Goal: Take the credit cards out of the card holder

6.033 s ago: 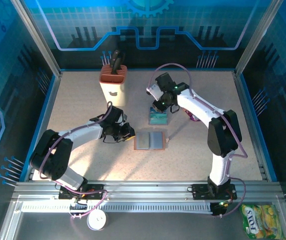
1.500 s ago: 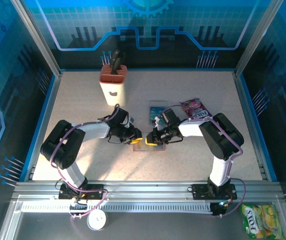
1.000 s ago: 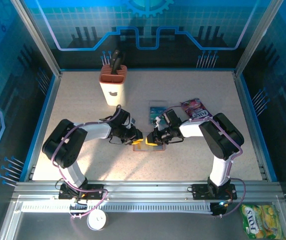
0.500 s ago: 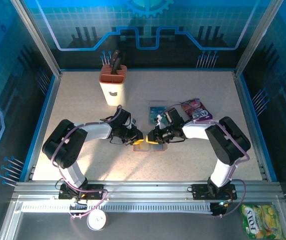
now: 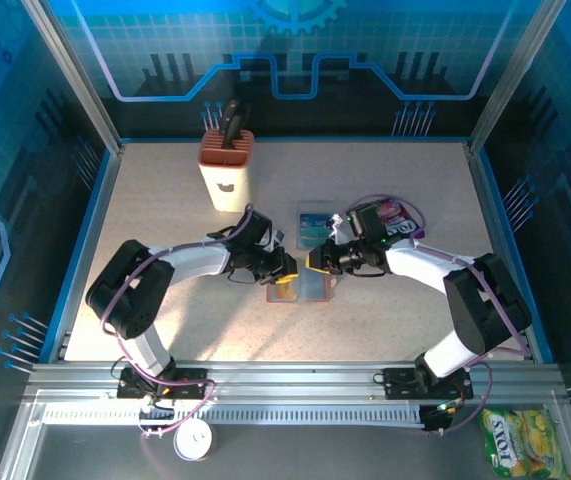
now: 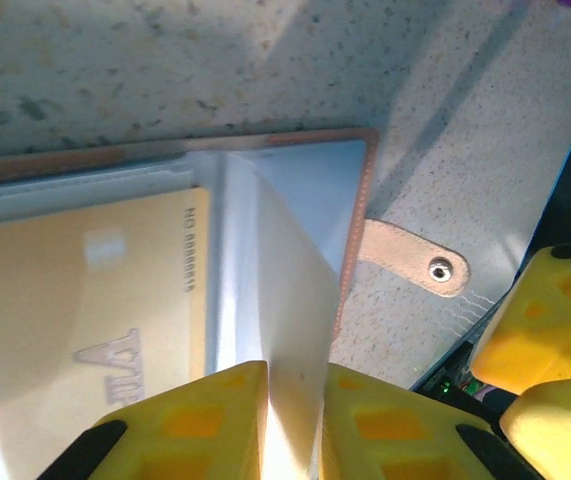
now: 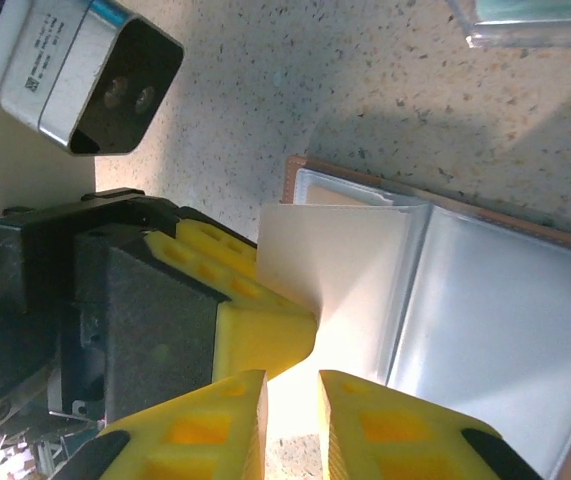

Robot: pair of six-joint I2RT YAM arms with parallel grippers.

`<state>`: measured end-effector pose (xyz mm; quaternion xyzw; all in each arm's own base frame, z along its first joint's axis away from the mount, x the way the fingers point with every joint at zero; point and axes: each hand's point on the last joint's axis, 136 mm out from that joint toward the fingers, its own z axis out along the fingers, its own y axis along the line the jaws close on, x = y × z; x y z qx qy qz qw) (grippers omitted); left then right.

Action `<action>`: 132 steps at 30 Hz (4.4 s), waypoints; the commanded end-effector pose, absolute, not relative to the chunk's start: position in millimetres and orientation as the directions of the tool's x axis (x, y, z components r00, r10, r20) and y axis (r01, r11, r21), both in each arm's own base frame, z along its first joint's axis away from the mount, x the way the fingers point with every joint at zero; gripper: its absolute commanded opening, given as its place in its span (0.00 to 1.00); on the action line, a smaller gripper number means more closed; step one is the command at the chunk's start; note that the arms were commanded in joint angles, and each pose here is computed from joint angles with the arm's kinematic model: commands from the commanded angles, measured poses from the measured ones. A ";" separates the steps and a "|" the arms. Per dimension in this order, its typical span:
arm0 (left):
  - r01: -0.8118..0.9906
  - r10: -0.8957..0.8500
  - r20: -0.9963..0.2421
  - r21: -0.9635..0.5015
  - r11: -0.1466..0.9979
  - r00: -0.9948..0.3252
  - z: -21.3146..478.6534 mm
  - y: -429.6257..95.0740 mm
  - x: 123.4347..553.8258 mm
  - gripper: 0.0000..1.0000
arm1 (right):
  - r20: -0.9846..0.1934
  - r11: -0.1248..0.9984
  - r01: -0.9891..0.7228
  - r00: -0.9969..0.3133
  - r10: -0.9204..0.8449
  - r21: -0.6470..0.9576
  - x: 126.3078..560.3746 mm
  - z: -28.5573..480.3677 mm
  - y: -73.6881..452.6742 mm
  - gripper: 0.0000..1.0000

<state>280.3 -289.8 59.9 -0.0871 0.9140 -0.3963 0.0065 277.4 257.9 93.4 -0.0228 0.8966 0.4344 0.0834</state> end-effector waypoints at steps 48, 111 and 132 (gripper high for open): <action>-0.076 -0.075 0.037 -0.758 0.648 -0.997 86.3 -334.1 308.2 0.47 | -0.213 0.678 -0.122 -0.976 0.052 0.725 278.1 118.5 233.1 0.25; -0.262 -0.236 0.126 -0.618 0.741 -0.963 11.6 -224.6 261.6 0.06 | -0.017 0.723 -0.083 -0.995 -0.098 0.686 261.1 36.3 308.3 0.28; -0.264 -0.233 0.132 -0.615 0.743 -0.963 10.1 -224.9 261.0 0.06 | 0.000 0.719 -0.080 -0.994 -0.111 0.690 259.9 29.9 314.1 0.28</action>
